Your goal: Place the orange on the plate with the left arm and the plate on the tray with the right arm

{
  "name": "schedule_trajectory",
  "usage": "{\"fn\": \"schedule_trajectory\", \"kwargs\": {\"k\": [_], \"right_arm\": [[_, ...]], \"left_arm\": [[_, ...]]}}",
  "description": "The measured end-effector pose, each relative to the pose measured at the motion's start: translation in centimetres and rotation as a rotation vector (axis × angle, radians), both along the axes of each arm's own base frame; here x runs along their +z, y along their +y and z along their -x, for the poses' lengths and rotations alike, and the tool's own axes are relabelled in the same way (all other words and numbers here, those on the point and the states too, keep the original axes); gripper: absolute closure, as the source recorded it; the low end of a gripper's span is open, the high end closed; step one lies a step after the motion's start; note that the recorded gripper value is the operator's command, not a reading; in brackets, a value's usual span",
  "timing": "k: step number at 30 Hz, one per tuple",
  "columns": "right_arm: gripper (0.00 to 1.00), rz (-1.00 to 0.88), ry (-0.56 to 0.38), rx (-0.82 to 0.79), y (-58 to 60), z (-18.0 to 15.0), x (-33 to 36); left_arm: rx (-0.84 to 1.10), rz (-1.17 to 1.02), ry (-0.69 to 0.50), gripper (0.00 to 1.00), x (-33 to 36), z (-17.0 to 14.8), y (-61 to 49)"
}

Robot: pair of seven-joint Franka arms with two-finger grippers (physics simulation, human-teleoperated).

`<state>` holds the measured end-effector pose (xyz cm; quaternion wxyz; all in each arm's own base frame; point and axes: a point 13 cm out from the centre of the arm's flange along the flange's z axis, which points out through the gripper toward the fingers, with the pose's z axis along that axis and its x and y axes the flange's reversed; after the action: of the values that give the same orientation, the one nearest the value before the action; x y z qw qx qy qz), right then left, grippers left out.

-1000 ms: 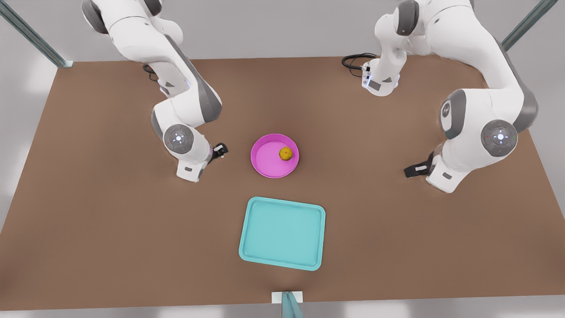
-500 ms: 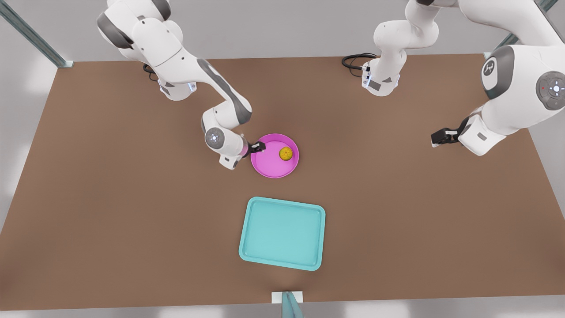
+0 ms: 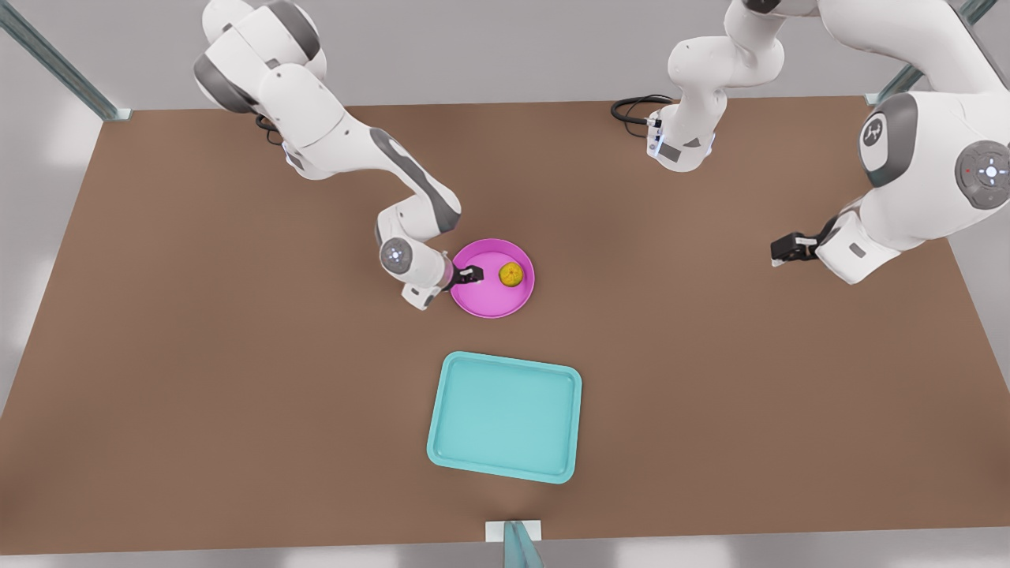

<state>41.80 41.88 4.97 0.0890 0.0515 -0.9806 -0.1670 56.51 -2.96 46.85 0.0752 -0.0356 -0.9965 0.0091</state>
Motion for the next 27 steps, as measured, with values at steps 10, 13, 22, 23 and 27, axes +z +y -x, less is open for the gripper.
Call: {"fn": "schedule_trajectory", "kwargs": {"k": [10,13,22,23,27], "right_arm": [[0.79,-0.016,-0.009,0.002,0.6,-0.4,-0.4],[0.79,-0.018,-0.017,0.004,0.8,-0.7,0.1],[0.79,-0.096,-0.136,-0.011,3.9,-5.6,7.3],[0.79,-0.115,-0.153,-0.024,4.4,-6.8,8.5],[0.79,-0.212,-0.18,-0.136,6.4,-12.5,11.8]], "left_arm": [[-0.018,0.003,0.007,0.0,-0.4,-0.1,0.3],[-0.023,0.004,0.007,0.0,-0.4,-0.1,0.3],[-0.034,0.005,0.008,0.0,-0.5,-0.1,0.3],[-0.035,0.005,0.008,0.0,-0.5,-0.1,0.3],[-0.039,0.006,0.009,0.0,-0.5,-0.1,0.3]]}}
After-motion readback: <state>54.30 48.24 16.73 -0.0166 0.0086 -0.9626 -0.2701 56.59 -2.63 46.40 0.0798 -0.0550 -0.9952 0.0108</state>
